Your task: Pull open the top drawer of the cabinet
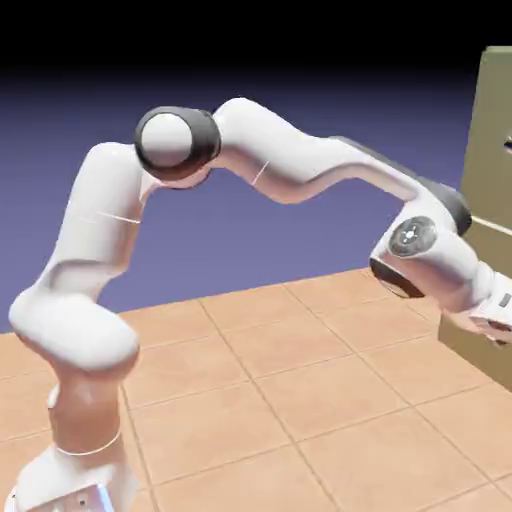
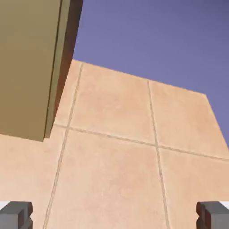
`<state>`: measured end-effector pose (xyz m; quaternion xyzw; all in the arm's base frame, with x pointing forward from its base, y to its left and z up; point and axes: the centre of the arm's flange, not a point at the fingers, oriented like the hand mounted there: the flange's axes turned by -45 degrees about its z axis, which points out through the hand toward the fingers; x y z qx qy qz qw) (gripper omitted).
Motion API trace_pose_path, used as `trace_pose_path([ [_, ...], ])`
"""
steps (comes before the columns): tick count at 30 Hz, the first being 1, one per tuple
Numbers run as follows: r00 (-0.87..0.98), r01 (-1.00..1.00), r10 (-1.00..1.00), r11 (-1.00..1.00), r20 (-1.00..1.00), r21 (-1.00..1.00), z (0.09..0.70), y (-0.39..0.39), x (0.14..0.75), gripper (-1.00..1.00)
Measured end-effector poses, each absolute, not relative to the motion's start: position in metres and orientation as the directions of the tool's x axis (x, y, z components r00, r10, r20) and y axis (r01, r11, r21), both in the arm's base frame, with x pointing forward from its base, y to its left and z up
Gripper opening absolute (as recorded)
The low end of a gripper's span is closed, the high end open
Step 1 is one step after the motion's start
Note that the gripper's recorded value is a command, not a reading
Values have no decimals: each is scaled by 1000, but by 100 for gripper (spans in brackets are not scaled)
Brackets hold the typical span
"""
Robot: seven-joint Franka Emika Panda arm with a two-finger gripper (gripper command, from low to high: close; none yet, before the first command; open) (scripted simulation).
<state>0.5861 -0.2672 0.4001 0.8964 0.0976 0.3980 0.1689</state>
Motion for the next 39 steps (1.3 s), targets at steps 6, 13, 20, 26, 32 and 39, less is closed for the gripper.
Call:
trace_pose_path([
  [6,566,83,524,-804,637,588,435,-258,618,100],
  [13,393,110,781,-564,485,819,487,-209,664,100],
  [20,161,73,963,-229,215,971,536,-110,709,100],
  [26,-1,0,1000,0,0,1000,556,-21,732,100],
  [32,1,-4,1000,3,-3,1000,562,-20,763,100],
  [39,0,0,1000,0,0,1000,556,-21,782,-100],
])
